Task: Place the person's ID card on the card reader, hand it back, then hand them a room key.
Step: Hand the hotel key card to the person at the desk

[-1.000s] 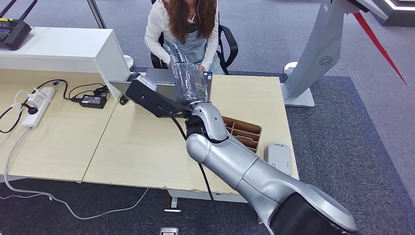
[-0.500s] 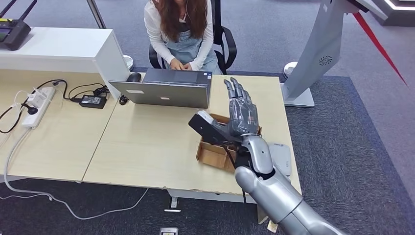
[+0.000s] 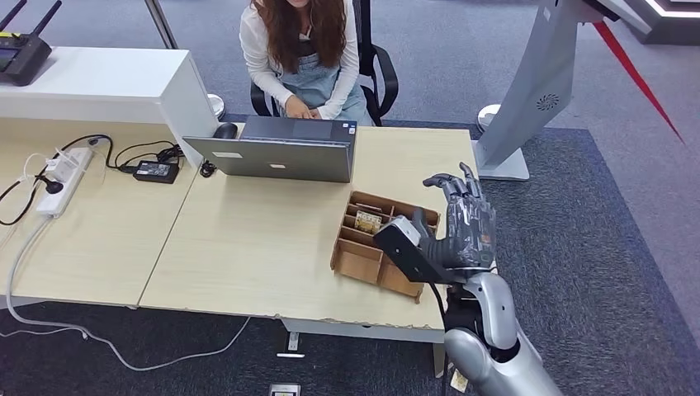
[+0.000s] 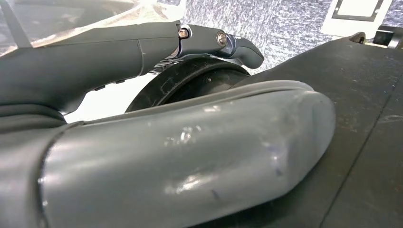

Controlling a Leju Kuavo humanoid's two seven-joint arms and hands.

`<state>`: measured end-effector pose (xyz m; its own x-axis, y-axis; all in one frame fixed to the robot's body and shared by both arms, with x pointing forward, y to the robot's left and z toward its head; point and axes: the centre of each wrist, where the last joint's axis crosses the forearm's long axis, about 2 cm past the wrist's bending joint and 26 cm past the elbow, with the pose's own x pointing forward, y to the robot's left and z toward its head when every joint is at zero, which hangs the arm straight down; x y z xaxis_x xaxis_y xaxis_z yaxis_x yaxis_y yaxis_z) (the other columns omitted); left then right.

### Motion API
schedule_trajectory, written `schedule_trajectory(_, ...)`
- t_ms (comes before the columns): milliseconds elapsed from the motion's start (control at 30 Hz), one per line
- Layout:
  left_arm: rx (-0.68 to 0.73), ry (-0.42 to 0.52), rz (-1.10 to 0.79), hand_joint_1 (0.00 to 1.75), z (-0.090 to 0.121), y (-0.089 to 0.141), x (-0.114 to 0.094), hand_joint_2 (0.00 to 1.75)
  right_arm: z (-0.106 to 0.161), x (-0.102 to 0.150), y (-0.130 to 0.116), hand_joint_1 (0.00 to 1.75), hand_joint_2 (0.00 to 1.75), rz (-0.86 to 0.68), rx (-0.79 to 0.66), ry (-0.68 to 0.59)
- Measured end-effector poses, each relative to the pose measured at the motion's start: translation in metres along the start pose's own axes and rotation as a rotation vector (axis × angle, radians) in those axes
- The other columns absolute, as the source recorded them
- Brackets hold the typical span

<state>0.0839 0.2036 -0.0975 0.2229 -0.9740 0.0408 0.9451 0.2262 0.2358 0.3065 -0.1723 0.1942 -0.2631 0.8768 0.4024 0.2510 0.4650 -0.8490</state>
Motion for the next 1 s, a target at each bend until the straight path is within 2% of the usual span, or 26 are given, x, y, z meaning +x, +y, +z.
schedule_trajectory(133,-0.001,0.003,0.015,0.00,0.000,0.000,-0.001,0.00,0.003,0.005,-0.015,1.50,1.75,0.023,-0.002,-0.031)
schedule_trajectory(233,-0.001,0.002,0.018,0.00,0.000,0.001,-0.002,0.00,0.005,0.012,-0.023,1.28,1.75,0.042,0.031,-0.060)
schedule_trajectory(333,-0.001,-0.002,0.018,0.00,0.000,0.001,-0.002,0.00,0.006,0.019,-0.027,1.14,1.75,0.050,0.053,-0.090)
schedule_trajectory(600,0.003,-0.011,0.012,0.00,-0.001,0.002,-0.002,0.00,0.006,0.040,-0.023,0.52,1.75,0.044,0.095,-0.174)
schedule_trajectory(867,0.006,-0.023,0.004,0.00,-0.001,0.002,-0.002,0.00,0.003,0.056,-0.005,0.32,1.75,0.067,0.142,-0.221)
schedule_trajectory(1000,0.004,-0.023,0.001,0.00,-0.001,0.002,-0.002,0.00,0.003,0.059,0.004,0.36,1.75,0.074,0.166,-0.226)
